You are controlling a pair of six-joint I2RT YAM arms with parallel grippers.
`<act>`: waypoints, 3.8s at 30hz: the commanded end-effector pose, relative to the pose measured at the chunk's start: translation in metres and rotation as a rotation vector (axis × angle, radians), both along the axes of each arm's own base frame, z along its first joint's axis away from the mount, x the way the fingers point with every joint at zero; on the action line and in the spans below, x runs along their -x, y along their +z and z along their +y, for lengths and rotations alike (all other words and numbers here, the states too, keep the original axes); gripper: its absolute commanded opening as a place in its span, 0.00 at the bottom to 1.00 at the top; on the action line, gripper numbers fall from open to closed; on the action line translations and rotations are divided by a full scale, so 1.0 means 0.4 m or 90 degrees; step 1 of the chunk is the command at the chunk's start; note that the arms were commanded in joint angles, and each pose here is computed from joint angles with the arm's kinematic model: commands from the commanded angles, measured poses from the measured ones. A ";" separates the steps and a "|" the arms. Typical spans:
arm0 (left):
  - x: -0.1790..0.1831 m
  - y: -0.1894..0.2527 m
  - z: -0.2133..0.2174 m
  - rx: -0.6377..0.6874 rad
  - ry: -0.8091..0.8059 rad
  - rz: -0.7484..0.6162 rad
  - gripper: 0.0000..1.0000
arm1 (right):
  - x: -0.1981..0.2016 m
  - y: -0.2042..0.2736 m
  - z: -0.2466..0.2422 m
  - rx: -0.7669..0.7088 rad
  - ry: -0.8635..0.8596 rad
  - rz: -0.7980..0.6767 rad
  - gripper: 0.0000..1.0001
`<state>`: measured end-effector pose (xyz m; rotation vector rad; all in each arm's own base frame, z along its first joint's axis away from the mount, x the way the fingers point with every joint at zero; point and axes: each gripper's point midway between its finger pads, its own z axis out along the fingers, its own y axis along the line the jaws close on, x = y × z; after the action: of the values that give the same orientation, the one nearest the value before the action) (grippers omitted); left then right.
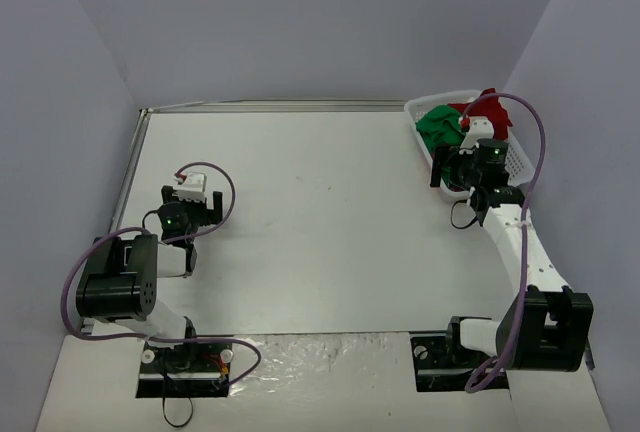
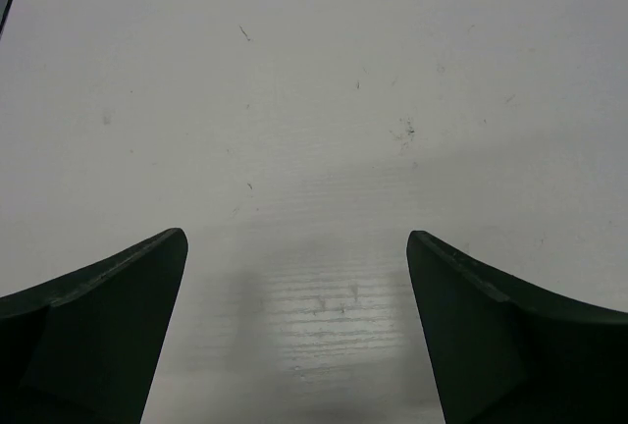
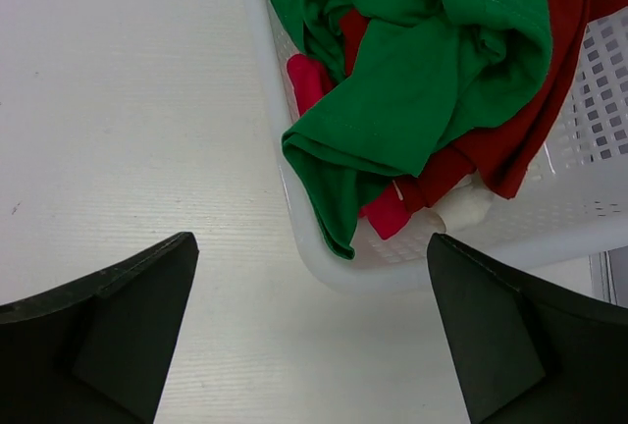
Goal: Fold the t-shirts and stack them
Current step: Grab crumpled tshirt from bin with the right arm
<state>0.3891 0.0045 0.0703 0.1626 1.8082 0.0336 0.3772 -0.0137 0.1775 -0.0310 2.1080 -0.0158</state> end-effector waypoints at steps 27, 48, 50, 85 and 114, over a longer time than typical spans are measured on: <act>0.003 0.313 -0.012 -0.045 -0.049 0.027 0.94 | -0.198 0.080 -0.116 0.123 -0.038 -0.016 1.00; 0.037 0.249 -0.017 -0.055 -0.071 0.096 0.94 | -0.419 -0.017 -0.180 0.158 -0.080 0.015 0.89; 0.036 0.246 -0.018 -0.053 -0.071 0.098 0.94 | -0.434 -0.014 -0.189 0.162 -0.090 0.012 0.78; 0.053 0.279 -0.027 -0.053 -0.088 0.099 0.94 | -0.305 0.288 -0.010 0.188 -0.034 -0.045 0.00; 0.029 0.286 -0.018 -0.053 -0.076 0.107 0.94 | -0.001 0.872 0.530 -0.058 0.484 -0.318 0.00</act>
<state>0.3681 -0.0077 0.1624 0.3525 2.0099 -0.0210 0.4201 0.1783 0.4688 -0.6222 1.6748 0.3403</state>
